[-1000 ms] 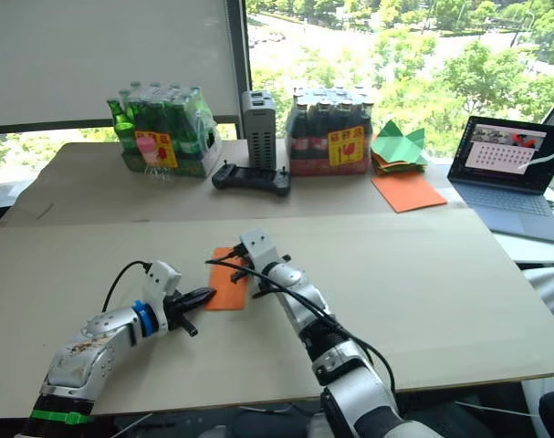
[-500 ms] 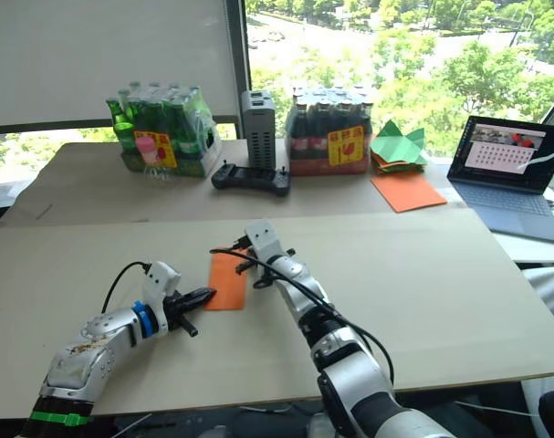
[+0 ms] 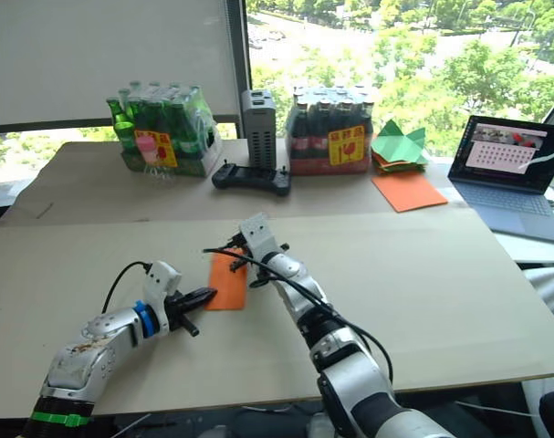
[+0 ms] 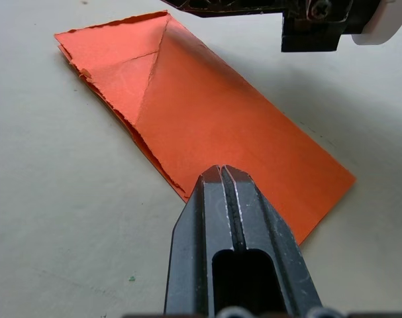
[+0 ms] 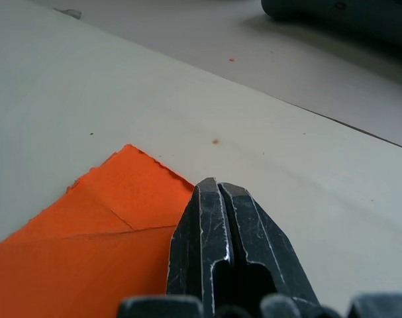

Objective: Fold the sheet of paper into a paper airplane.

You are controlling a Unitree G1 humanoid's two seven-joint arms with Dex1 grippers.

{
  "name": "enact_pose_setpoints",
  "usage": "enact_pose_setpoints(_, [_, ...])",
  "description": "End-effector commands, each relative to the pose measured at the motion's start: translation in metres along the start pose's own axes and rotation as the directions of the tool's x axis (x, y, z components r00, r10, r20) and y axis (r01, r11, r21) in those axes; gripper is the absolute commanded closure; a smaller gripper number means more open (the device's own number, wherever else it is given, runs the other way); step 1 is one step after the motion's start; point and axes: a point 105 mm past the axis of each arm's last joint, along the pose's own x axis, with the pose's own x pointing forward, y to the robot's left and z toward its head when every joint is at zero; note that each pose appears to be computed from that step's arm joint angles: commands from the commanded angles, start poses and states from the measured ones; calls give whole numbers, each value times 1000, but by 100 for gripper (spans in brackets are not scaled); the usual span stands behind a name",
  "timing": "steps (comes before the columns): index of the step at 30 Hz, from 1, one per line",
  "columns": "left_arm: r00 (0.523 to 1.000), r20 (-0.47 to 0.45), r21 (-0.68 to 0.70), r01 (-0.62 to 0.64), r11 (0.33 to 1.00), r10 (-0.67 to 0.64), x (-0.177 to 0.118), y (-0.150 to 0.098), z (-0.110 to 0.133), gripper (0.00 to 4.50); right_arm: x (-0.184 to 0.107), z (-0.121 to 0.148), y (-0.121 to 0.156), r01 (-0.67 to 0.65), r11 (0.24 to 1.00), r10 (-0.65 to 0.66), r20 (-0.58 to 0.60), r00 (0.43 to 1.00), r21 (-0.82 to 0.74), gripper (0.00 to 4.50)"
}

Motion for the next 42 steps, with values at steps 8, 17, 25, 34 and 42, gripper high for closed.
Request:
enact_pose_setpoints(8, [1000,1,-3,4,1000,-4,-2,-3,0,450,2,-15,19,-34,999,35,-69,997,14,448])
enact_pose_setpoints(17, [1000,2,-5,3,1000,-3,-2,-2,0,450,-6,-27,39,-158,987,157,-122,980,3,448])
enact_pose_setpoints(25, [1000,2,-5,3,1000,-3,-2,-2,0,450,-20,-35,38,-174,985,173,-144,974,0,448])
enact_pose_setpoints(34, [1000,-3,-2,4,1000,-4,-2,0,0,450,-40,-41,33,-172,985,172,-158,972,11,448])
enact_pose_setpoints(42, [1000,-6,-2,6,1000,-6,-2,1,1,450,-54,-50,41,-235,972,232,-200,952,7,448])
